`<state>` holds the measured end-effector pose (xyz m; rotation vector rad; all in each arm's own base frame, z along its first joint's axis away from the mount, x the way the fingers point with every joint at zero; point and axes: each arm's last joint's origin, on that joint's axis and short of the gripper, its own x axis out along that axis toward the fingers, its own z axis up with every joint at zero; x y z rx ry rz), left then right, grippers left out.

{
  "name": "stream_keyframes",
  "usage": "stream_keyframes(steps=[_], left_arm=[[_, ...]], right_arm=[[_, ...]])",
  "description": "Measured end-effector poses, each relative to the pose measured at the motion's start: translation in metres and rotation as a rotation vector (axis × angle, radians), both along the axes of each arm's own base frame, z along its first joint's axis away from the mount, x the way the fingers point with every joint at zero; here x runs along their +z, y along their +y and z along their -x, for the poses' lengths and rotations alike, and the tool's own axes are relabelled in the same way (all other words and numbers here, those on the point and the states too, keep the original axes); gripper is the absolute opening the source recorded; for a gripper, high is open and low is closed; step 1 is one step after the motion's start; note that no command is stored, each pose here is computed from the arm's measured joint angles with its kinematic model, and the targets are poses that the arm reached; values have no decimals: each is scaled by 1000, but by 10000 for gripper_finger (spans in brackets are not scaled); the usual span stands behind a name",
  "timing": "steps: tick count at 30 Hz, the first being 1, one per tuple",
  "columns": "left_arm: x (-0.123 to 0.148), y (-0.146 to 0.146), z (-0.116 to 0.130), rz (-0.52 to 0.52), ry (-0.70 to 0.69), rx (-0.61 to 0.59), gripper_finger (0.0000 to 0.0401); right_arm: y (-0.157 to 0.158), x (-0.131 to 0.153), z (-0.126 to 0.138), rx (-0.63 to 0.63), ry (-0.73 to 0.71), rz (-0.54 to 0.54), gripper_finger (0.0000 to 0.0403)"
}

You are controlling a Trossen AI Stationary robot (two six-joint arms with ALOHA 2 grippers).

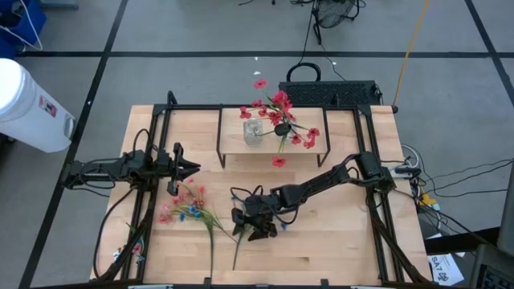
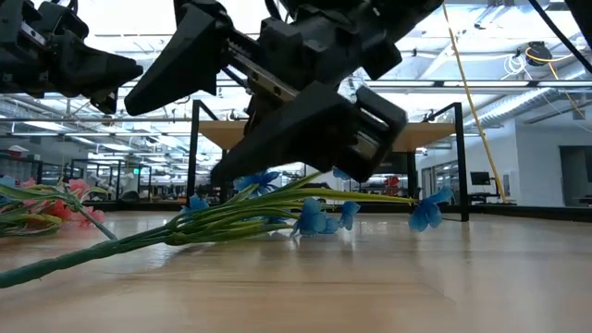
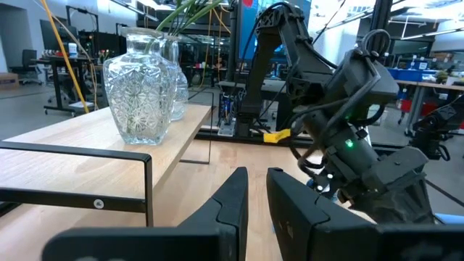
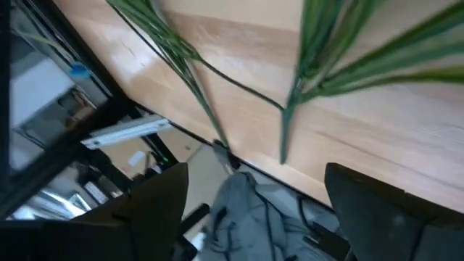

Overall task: Pick and place flowers into a vace then onto a shelf
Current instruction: Put the blue flowers into the right transparent vase on the shelf

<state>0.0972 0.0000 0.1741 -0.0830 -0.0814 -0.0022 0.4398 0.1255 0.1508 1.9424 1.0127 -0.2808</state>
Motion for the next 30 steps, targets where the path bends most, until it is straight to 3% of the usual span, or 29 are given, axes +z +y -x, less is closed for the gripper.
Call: stream_keyframes(steps=[3, 7, 13, 21, 30], left_arm=[[0, 0, 0, 0, 0, 0, 58], [0, 0, 0, 0, 0, 0, 58], [0, 0, 0, 0, 0, 0, 58], [0, 0, 0, 0, 0, 0, 58], [0, 0, 0, 0, 0, 0, 58]], right_arm=[[0, 1, -1, -45, 0, -16, 294], [1, -3, 2, -12, 17, 50, 275], [3, -4, 3, 11, 17, 51, 252], [2, -11, 3, 81, -49, 183, 224], [4, -18, 1, 113, -97, 254, 212]])
